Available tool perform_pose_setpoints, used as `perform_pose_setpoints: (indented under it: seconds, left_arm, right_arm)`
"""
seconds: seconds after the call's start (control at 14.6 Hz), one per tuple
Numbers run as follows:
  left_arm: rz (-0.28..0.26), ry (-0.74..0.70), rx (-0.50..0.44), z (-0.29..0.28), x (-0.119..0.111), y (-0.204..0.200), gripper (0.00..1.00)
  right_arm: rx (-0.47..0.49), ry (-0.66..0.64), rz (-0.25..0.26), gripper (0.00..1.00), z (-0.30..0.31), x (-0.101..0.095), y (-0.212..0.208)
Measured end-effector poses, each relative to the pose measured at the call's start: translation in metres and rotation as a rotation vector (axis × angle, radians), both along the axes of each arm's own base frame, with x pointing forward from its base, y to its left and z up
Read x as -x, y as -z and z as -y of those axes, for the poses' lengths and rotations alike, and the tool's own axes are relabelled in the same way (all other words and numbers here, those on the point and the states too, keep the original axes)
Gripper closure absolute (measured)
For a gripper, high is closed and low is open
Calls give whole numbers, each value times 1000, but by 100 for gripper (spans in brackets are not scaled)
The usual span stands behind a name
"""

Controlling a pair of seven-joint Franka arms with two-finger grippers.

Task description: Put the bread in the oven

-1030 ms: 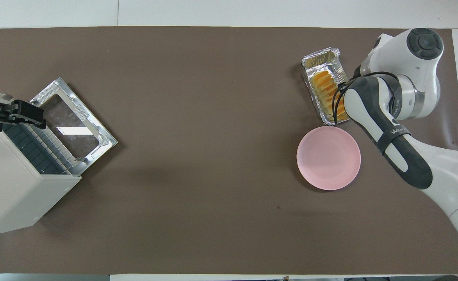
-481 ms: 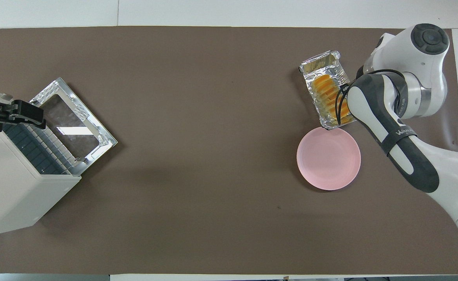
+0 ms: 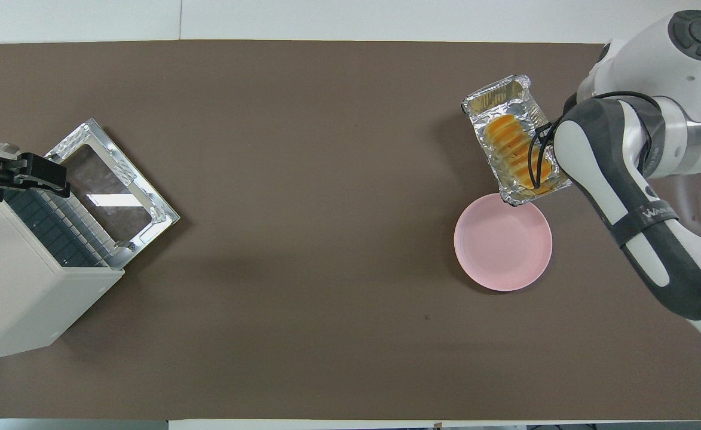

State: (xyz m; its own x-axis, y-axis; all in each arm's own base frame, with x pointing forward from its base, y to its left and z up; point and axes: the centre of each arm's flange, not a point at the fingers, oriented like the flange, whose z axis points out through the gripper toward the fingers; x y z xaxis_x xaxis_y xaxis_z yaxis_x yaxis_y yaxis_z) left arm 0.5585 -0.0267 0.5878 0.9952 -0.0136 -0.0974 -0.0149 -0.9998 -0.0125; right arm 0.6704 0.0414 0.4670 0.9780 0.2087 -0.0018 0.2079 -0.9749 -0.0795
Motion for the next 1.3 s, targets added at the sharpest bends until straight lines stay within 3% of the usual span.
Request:
perform_pose_setpoints:
  seconds: [0.27,0.48,0.69,0.96,1.3]
  left_arm:
    - [0,0,0,0,0,0,0]
    - [0,0,0,0,0,0,0]
    - [0,0,0,0,0,0,0]
    - [0,0,0,0,0,0,0]
    - [0,0,0,0,0,0,0]
  right_arm:
    - [-39,141,18,98,-104,11,-30]
    - [-54,235,28,98,-210,36,-29]
    - [-60,249,20,98,-272,60,-20]
    - [-61,271,42,98,-347,78,36]
    - [-80,215,57,98,-395,110,113]
